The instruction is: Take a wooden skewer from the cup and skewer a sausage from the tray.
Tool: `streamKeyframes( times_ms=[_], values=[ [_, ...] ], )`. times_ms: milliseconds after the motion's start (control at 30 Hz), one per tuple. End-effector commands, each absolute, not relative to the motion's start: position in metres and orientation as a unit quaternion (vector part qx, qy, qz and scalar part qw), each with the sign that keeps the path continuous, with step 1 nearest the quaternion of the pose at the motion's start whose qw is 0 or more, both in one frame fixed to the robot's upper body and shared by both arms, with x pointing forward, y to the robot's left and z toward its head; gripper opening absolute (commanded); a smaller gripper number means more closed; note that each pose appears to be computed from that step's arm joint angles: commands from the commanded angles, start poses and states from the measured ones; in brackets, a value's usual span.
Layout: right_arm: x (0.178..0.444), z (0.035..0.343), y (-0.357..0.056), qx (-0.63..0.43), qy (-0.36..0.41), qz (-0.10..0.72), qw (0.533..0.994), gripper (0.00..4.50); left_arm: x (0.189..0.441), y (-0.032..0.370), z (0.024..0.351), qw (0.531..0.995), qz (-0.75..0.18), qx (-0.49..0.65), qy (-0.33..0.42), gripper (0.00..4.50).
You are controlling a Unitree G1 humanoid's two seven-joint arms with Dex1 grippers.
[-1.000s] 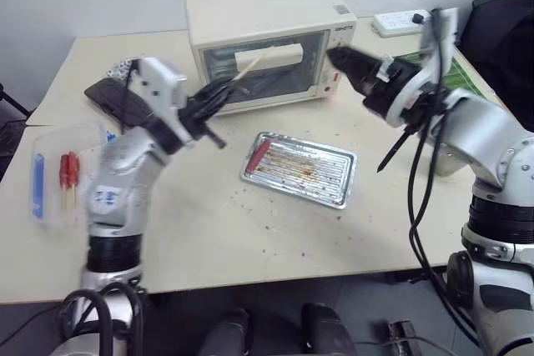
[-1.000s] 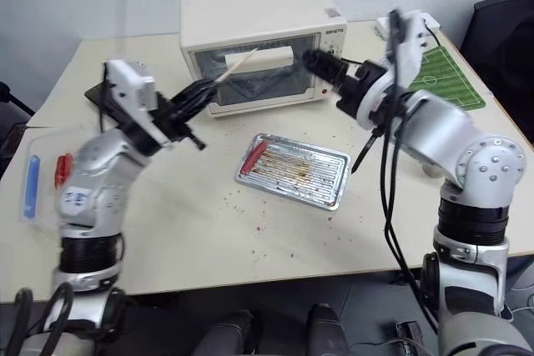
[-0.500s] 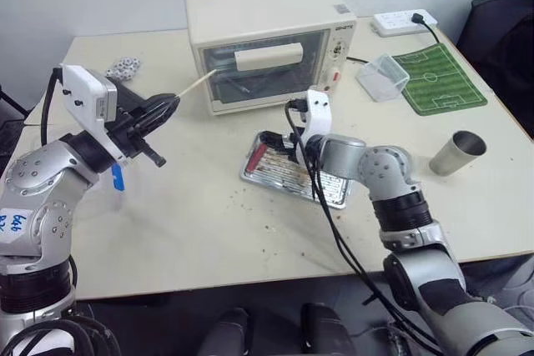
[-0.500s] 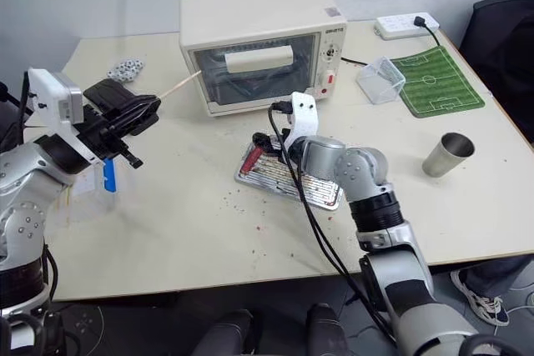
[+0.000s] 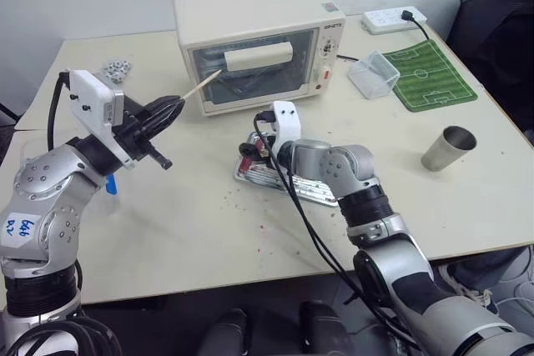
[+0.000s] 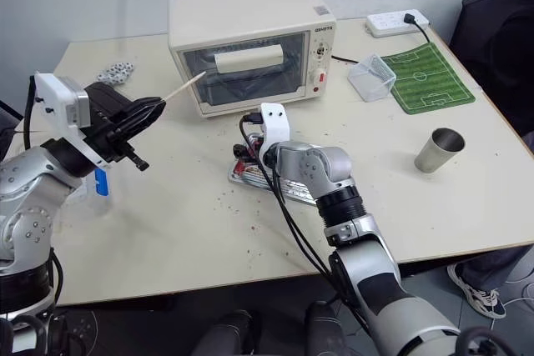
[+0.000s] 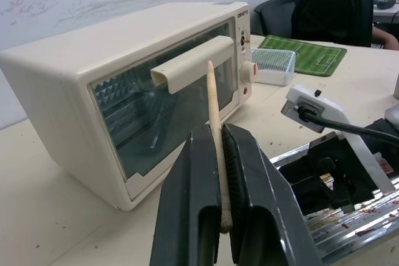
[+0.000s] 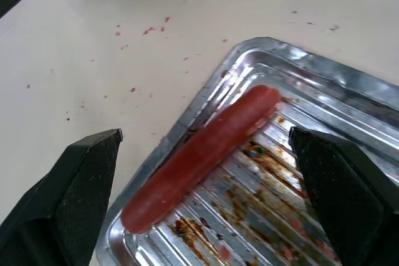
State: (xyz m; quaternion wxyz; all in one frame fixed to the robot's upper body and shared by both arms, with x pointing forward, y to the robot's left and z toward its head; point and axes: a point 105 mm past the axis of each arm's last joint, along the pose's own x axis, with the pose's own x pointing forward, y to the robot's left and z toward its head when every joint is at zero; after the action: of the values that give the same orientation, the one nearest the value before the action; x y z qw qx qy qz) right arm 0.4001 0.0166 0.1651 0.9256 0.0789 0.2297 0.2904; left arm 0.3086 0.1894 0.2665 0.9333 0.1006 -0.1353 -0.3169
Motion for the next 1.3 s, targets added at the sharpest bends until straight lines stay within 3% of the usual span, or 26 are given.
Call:
streamKeyframes(
  times_ms=[33,67,167,333,700,800,900,1300],
  values=[
    [0.395,0.176,0.031,0.063,0.213,0.323,0.920,4.49,0.304,0.188,0.278,0.928,-0.314,0.115,-0.162,0.00],
    [0.395,0.174,0.032,0.059,0.215,0.325,0.919,4.49,0.305,0.188,0.278,0.928,-0.314,0.115,-0.163,0.00],
    [0.393,0.169,0.034,0.056,0.219,0.328,0.917,3.88,0.306,0.187,0.281,0.928,-0.314,0.115,-0.166,0.00],
    [0.391,0.163,0.035,0.048,0.223,0.332,0.915,2.25,0.307,0.187,0.284,0.927,-0.314,0.114,-0.171,0.00],
    [0.393,0.160,0.033,0.029,0.216,0.333,0.917,2.25,0.309,0.185,0.284,0.925,-0.318,0.115,-0.171,0.00],
    [0.393,0.158,0.033,0.025,0.215,0.333,0.918,1.63,0.309,0.184,0.284,0.925,-0.320,0.116,-0.171,0.00],
    [0.393,0.157,0.033,0.021,0.215,0.334,0.917,0.69,0.310,0.183,0.284,0.924,-0.322,0.116,-0.172,0.00],
    [0.390,0.162,0.034,0.016,0.208,0.347,0.914,0.69,0.312,0.180,0.282,0.922,-0.326,0.114,-0.173,0.00]
  ],
)
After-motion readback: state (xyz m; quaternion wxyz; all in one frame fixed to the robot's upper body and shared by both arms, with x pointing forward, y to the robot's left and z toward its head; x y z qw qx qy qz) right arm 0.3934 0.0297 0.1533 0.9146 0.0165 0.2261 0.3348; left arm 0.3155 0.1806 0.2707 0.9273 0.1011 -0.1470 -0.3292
